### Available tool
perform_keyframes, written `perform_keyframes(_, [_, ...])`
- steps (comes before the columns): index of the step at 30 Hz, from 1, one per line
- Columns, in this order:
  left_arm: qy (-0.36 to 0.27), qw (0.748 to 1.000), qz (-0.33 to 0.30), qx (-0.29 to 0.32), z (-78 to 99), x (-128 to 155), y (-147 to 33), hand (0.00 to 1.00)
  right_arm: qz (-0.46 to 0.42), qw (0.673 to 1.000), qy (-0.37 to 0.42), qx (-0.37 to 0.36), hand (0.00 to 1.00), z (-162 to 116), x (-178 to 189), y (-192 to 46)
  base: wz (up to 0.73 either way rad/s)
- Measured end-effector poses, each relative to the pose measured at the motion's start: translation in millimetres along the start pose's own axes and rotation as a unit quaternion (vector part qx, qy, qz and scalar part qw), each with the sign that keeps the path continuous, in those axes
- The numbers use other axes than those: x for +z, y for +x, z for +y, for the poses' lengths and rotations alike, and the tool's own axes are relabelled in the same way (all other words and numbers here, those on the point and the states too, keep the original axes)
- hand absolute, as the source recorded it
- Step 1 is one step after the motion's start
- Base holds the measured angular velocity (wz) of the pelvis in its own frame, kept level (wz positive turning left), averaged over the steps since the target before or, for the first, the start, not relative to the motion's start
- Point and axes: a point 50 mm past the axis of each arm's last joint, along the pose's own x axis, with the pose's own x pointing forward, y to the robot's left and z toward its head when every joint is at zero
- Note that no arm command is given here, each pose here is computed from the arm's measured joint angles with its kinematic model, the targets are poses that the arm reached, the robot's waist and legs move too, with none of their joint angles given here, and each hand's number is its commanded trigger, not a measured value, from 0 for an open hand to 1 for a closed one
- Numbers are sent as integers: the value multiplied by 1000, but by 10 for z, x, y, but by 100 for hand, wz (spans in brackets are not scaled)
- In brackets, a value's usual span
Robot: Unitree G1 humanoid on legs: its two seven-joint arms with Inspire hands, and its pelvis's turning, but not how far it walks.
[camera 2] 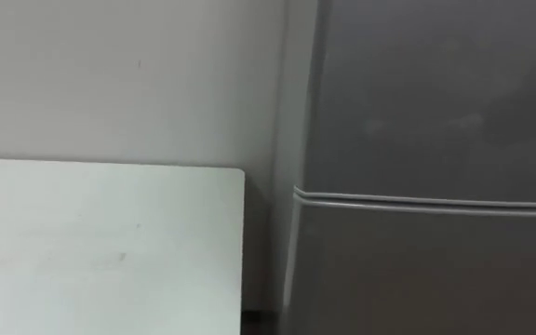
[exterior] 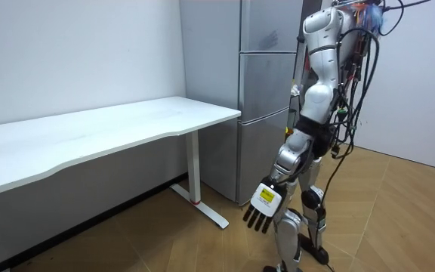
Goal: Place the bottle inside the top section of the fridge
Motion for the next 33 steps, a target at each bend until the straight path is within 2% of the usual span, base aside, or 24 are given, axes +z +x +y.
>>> perform_keyframes(9, [-11,1000,3,2,-9,-21,-3,0,36,997,-65,-31,0,-402,-199,-102,-3])
perform_keyframes(21, [-16,1000,-6,1,-30,21,3,0,155,975,-121,-103,0,-883,-660,-474,-3])
perform_keyframes(24, [-22,1000,-6,-7,-70,17,4,0,195,963,-159,-94,0,-987,-846,-674,-1])
perform_keyframes(27, [-46,999,-6,-10,-91,13,4,0,255,941,-198,-97,0,-1139,-1076,-978,0])
perform_keyframes(33, [-52,999,3,-7,-131,-47,-4,0,368,874,-310,-66,0,-1522,-1463,-1556,0])
